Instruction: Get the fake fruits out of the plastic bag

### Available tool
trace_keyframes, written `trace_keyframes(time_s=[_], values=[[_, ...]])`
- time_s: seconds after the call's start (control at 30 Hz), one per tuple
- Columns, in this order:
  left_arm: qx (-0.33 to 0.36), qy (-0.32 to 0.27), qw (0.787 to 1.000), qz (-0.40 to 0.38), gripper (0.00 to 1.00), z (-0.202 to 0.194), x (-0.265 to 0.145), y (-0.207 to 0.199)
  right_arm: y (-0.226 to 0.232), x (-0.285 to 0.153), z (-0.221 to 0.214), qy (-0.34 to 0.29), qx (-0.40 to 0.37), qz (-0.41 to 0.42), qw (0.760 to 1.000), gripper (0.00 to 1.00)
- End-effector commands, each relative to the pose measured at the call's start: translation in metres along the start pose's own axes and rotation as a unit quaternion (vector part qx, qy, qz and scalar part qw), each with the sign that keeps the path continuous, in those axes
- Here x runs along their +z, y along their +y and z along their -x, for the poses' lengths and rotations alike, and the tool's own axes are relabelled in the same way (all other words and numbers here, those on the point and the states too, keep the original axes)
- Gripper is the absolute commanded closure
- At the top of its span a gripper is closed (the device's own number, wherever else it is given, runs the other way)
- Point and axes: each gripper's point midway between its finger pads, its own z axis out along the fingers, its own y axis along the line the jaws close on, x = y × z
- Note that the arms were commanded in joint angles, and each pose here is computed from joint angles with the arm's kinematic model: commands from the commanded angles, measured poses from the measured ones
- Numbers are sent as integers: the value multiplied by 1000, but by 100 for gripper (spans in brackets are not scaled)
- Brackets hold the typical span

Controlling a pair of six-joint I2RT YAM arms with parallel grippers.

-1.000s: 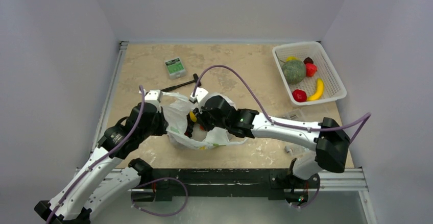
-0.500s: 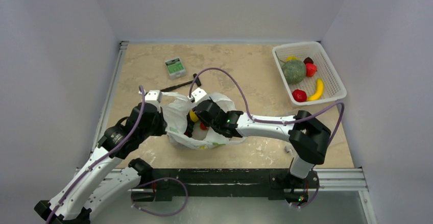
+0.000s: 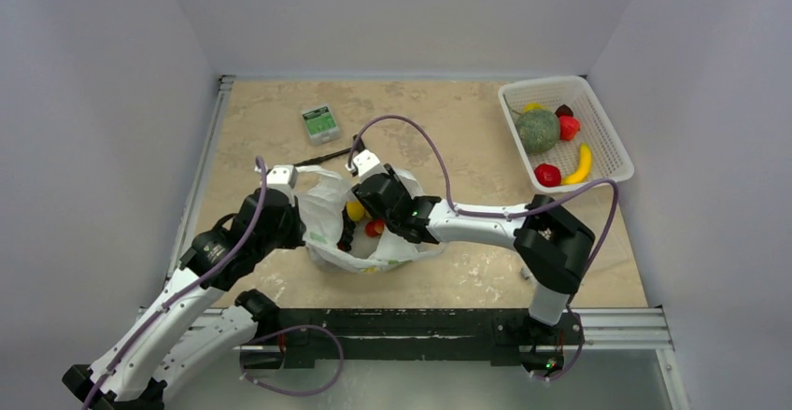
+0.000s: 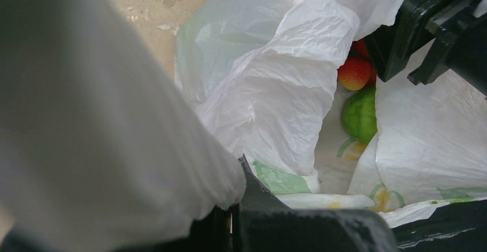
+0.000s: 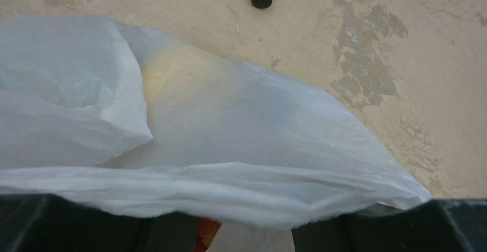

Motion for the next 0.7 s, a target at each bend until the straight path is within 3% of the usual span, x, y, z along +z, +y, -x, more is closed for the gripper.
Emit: trace_keyframes(time_s=[0.0, 0.3, 0.5, 0.67], values=[[-4, -15, 1000, 3, 100, 8, -2, -1, 6, 10, 19, -26, 5, 9, 1000, 51], [-2, -13, 1000, 3, 100, 6, -1, -1, 24, 16, 10, -14, 6, 47, 999, 59], [-1, -12, 1000, 3, 100, 6, -1, -2, 25, 4, 18, -16, 13, 65, 998, 80], [0, -13, 1000, 3, 100, 6, -2, -2, 46, -32, 36, -39, 9, 177, 983, 95]])
